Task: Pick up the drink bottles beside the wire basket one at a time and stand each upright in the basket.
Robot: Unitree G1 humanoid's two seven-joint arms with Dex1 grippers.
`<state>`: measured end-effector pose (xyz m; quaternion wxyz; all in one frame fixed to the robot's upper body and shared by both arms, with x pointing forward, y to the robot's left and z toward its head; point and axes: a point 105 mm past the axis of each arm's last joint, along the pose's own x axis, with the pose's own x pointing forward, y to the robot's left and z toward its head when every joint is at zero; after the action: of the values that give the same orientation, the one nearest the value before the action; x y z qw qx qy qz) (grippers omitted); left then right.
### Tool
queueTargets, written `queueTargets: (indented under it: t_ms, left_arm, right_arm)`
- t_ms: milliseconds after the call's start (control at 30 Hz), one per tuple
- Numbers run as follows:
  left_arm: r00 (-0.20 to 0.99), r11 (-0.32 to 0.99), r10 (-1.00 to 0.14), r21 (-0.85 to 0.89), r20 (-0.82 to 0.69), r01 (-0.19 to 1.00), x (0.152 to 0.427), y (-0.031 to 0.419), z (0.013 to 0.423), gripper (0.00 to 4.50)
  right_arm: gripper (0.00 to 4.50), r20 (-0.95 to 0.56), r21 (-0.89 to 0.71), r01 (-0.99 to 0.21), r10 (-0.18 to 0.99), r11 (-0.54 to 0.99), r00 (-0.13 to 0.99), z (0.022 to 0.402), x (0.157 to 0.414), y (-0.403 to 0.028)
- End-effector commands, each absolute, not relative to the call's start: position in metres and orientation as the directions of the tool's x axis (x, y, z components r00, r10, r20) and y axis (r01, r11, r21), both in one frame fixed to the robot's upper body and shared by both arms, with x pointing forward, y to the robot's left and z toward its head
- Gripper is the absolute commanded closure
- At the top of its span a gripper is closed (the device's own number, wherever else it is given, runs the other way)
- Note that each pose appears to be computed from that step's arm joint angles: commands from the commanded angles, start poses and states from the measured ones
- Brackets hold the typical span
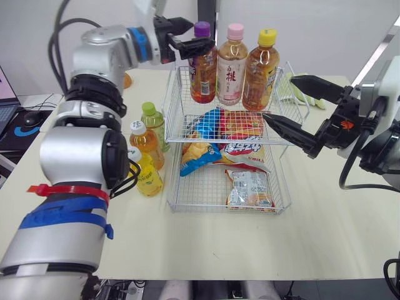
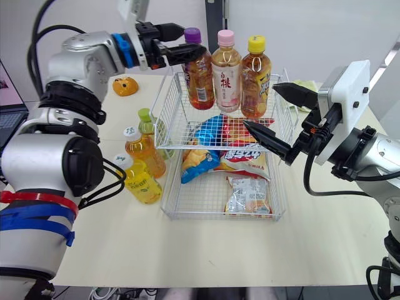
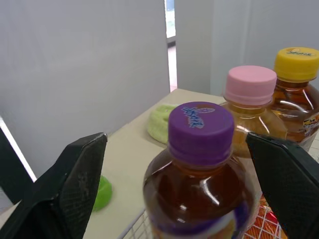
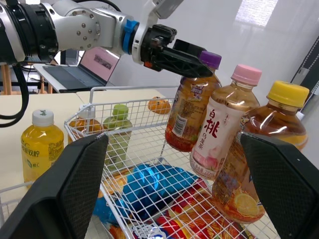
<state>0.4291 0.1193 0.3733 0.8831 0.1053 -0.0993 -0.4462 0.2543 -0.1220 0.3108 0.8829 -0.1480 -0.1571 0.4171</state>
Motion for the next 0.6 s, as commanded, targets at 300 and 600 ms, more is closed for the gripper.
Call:
queueTargets:
  t_ms: [300, 600]
  left_arm:
    - [0.686, 0.753, -0.657, 0.321, 0.314, 0.574, 0.397, 0.211, 0.442, 0.04]
    - [0.812, 0.898, -0.425, 0.295, 0.4, 0.325, 0.381, 0.3, 0.417, 0.04]
  right_arm:
    - [0.0, 0.163, -0.451, -0.684, 0.807, 0.573, 0.568, 0.322, 0.254, -0.124]
    - [0.0, 0.136, -0.458, -0.724, 0.845, 0.516, 0.517, 0.321, 0.258, -0.123]
